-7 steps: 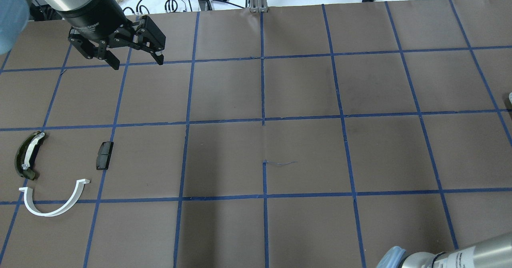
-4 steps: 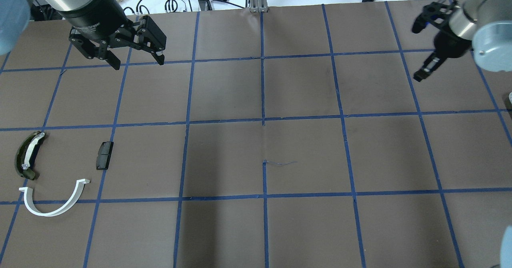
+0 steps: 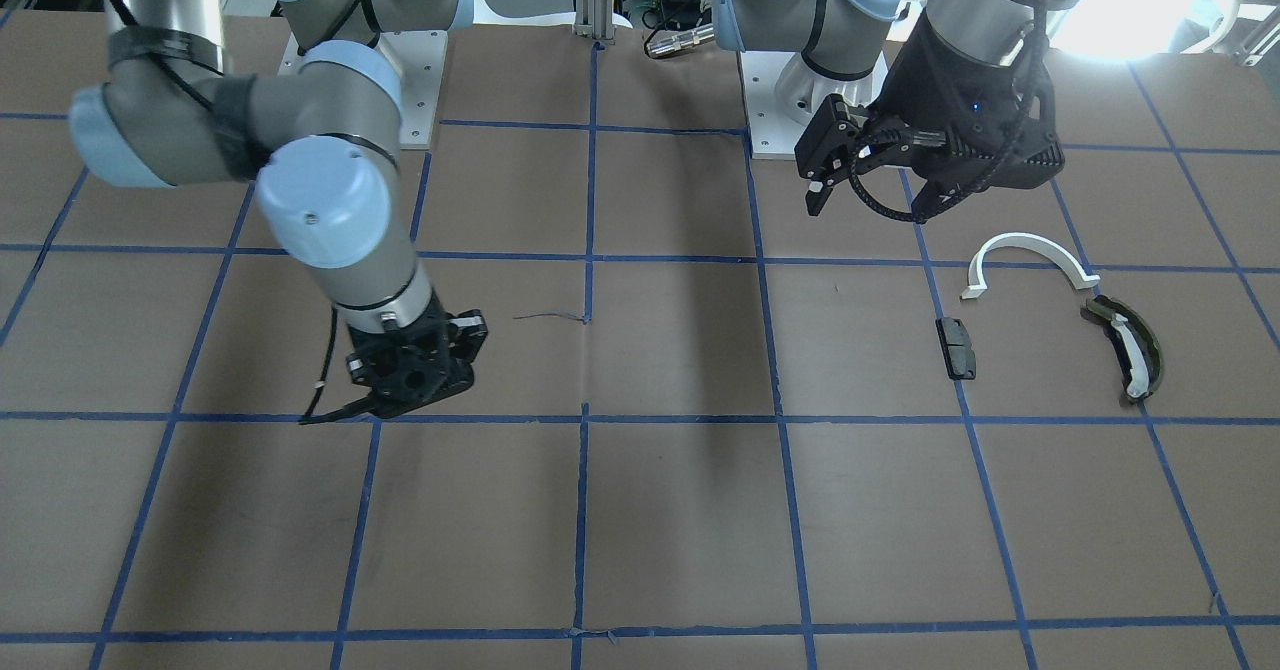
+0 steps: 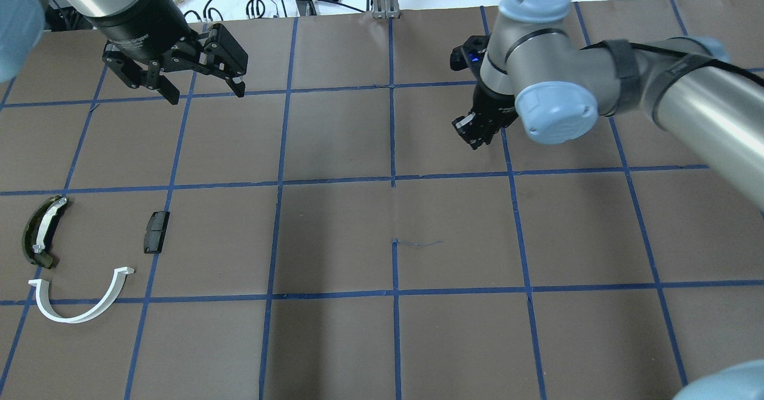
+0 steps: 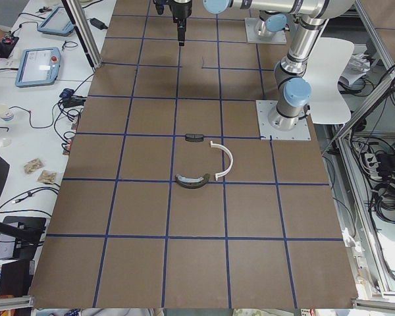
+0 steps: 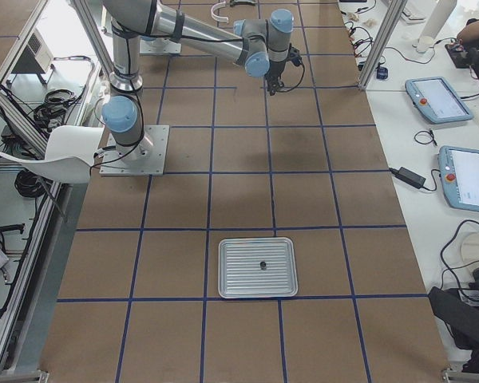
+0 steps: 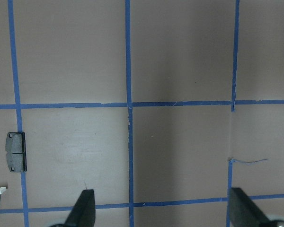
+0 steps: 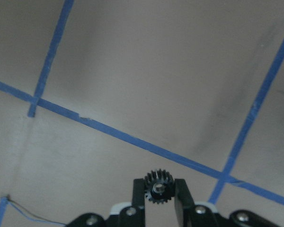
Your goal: Place bearing gear from tray to pile
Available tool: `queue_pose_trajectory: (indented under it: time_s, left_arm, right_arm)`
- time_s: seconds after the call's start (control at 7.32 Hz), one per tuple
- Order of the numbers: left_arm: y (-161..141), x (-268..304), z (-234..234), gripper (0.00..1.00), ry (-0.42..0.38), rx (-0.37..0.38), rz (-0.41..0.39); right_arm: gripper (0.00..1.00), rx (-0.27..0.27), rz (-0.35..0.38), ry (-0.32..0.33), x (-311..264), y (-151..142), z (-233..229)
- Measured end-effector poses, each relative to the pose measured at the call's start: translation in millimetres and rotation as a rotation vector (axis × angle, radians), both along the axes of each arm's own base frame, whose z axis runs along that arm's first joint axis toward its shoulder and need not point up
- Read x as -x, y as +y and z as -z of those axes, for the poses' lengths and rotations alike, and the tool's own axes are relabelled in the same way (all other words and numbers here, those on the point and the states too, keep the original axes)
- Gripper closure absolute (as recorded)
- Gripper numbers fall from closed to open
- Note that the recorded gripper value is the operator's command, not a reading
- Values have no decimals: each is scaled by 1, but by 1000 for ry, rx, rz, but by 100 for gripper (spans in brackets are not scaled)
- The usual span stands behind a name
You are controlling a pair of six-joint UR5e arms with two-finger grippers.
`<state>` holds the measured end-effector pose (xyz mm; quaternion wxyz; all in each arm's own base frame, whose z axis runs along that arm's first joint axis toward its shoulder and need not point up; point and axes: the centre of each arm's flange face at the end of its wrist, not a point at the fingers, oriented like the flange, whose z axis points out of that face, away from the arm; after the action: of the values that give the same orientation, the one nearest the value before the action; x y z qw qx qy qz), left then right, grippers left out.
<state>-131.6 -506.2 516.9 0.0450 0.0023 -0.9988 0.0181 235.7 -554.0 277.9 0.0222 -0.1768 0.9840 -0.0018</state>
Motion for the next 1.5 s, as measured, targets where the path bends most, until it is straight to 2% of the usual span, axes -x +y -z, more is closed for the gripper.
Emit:
queue_pose_trajectory:
  time_s: [0.14, 0.27, 0.41, 0.55, 0.68, 0.82, 1.09, 1.23, 1.5]
  left_arm:
    - [0, 0, 0, 0, 1, 0, 0]
    - [0, 0, 0, 0, 1, 0, 0]
    - [0, 0, 0, 0, 0, -1, 0]
    - [0, 0, 1, 0, 0, -2, 1]
    - [0, 0, 1, 0, 0, -2, 1]
    - [0, 0, 1, 0, -1, -2, 1]
    - [1, -2, 0, 0, -3, -4, 6]
    - [0, -3, 1, 0, -3, -7, 7]
    - [-14, 0, 13, 0, 6, -20, -1]
  right_arm:
    - [100, 4, 54, 2, -47, 14, 21]
    - [98, 10, 76, 1, -88, 30, 39]
    - [92, -6, 104, 2, -114, 44, 57]
    - [3, -30, 137, 10, -128, 51, 75]
    - [0, -35, 150, 16, -135, 54, 86]
    - [0, -18, 159, 12, -136, 51, 86]
    - [0, 30, 162, -4, -106, 22, 51]
    - [0, 42, 164, -4, -68, 5, 22]
    - [0, 73, 157, 6, 63, -29, -34]
